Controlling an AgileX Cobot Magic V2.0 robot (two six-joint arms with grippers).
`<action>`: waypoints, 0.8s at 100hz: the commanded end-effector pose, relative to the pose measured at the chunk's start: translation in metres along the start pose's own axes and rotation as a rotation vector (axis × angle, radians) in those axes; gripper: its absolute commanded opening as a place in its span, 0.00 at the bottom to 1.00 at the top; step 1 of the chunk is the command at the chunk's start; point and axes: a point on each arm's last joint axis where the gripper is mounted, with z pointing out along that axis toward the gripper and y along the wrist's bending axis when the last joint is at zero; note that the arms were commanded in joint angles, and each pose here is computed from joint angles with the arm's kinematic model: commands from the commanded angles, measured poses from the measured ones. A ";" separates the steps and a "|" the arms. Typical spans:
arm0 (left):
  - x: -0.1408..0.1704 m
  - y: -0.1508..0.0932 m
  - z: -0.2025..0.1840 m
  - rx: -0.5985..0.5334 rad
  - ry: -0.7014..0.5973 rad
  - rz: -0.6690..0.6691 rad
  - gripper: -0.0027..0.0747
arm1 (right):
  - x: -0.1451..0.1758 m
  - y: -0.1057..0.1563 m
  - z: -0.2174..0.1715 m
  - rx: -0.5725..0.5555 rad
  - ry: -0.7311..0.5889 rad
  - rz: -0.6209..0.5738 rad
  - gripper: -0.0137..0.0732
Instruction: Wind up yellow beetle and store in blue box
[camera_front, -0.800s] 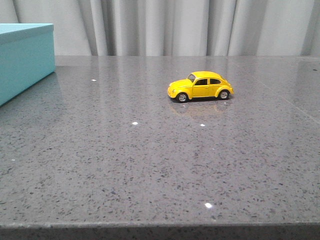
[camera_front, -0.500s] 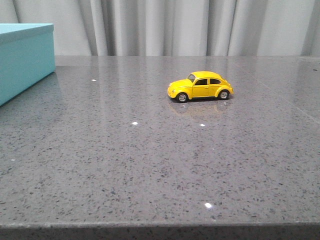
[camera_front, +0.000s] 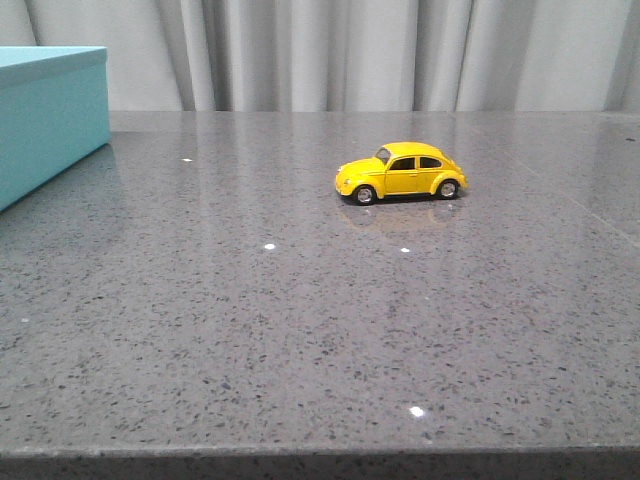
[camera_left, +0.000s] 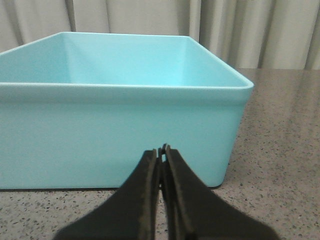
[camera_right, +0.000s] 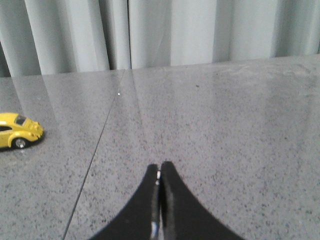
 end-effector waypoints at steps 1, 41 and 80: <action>-0.002 0.001 -0.002 0.001 -0.094 -0.009 0.01 | -0.019 0.003 -0.004 -0.026 -0.174 -0.017 0.08; -0.014 0.000 -0.004 0.000 -0.167 -0.009 0.01 | -0.051 0.009 -0.016 -0.097 -0.550 -0.013 0.08; -0.067 -0.005 -0.003 0.006 -0.214 -0.006 0.01 | -0.070 0.011 -0.015 -0.078 -0.373 0.092 0.08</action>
